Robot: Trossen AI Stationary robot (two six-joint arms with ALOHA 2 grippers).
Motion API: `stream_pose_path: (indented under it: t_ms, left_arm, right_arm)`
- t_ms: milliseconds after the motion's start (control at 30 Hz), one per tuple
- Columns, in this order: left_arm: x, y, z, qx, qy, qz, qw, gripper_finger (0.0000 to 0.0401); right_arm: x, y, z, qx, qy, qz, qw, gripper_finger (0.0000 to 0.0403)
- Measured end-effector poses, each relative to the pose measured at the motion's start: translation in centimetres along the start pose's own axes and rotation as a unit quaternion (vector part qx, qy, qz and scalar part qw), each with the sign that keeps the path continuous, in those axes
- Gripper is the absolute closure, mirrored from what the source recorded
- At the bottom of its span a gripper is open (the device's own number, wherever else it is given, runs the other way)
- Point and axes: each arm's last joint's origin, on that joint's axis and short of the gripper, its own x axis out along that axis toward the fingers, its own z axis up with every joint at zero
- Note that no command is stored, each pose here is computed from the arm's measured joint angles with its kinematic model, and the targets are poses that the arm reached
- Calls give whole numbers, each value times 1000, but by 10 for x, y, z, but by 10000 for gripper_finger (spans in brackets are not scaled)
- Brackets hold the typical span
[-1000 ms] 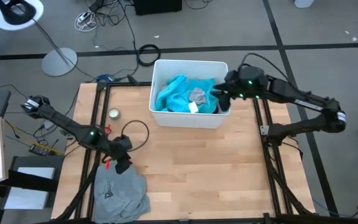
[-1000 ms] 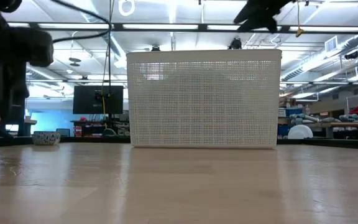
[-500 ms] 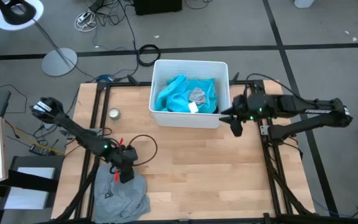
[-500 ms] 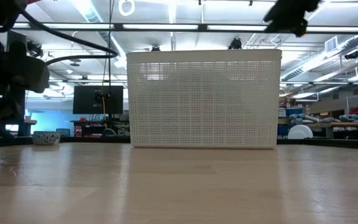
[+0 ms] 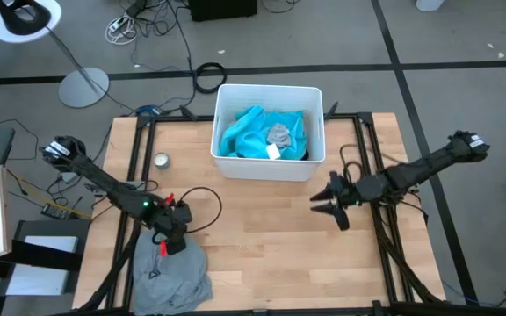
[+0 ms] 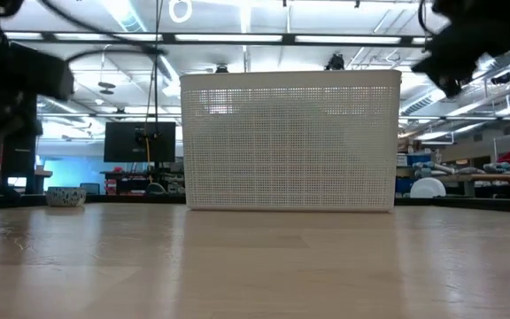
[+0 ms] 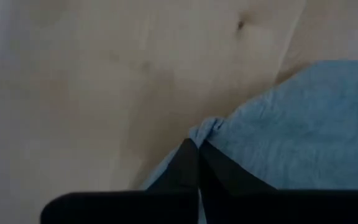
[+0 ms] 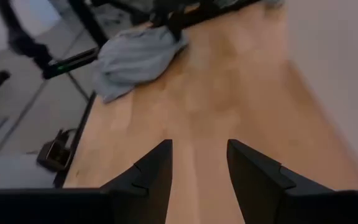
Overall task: Sort clothes
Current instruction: Put the gray shirt into the white laundry bin
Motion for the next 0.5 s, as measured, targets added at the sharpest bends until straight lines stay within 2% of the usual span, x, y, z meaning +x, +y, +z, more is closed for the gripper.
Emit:
stream_pose_path:
  t_ms: [200,333,500]
  left_arm:
    - [-44,-6,14,21,-43,17,999,400]
    - [-82,-14,28,25,-99,22,995,400]
    - [-133,-27,47,71,-170,3,983,401]
  right_arm:
    - [20,-15,-57,54,-19,27,998,250]
    - [27,-31,-82,94,-48,-35,994,250]
    - [33,-37,-97,97,-22,-63,993,250]
